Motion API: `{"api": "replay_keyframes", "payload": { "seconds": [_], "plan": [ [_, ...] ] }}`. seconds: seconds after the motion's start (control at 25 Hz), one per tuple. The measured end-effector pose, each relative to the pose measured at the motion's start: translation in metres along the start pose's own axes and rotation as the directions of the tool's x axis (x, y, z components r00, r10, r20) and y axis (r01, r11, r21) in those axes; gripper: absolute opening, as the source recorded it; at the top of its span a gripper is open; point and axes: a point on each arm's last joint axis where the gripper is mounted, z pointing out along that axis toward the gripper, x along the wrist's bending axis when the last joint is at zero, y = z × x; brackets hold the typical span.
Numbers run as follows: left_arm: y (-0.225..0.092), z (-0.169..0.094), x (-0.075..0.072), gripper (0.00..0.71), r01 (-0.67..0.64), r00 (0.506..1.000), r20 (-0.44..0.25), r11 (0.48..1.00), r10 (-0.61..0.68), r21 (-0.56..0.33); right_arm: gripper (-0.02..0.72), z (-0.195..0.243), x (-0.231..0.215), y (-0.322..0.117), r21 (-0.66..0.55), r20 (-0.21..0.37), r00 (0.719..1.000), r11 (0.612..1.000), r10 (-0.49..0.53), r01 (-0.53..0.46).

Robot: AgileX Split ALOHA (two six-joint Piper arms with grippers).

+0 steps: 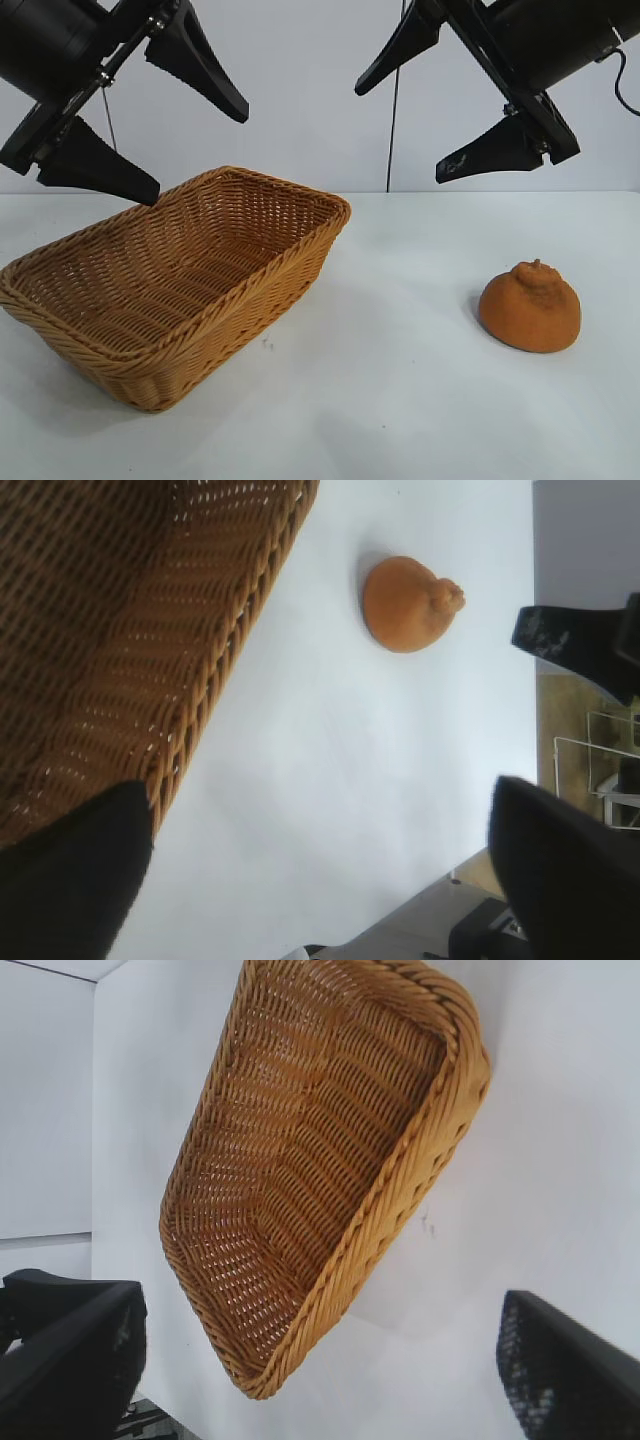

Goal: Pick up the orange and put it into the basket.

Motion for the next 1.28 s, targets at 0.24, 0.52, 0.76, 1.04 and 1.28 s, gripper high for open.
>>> {"api": "replay_keyframes", "payload": {
  "seconds": [0.24,0.52,0.76,1.04,1.28],
  "plan": [
    [0.0000,0.0000,0.0000,0.648,0.000,1.000,0.000,1.000,0.000,0.000,0.652,0.0000,-0.0001,0.0002,-0.002,0.001,1.000,1.000,0.000,0.000],
    [0.0000,0.0000,0.0000,0.648,0.000,1.000,0.000,1.000,0.000,0.000,0.652,0.0000,-0.0001,0.0004,-0.004,0.001,1.000,1.000,0.000,0.000],
    [0.0000,0.0000,0.0000,0.648,0.000,1.000,0.000,1.000,0.000,0.000,0.652,0.0000,-0.0004,0.0011,-0.012,0.004,1.000,1.000,0.000,0.000],
    [0.0007,0.0000,0.0002,0.648,0.000,1.000,-0.002,1.000,0.000,-0.007,0.652,0.0000,-0.0005,0.0014,-0.015,0.005,1.000,1.000,0.000,0.000],
    [0.0007,0.0000,0.0002,0.648,0.000,1.000,-0.002,1.000,0.000,-0.007,0.652,0.0000,-0.0005,0.0014,-0.016,0.005,1.000,1.000,0.000,0.000]
  ]
}}
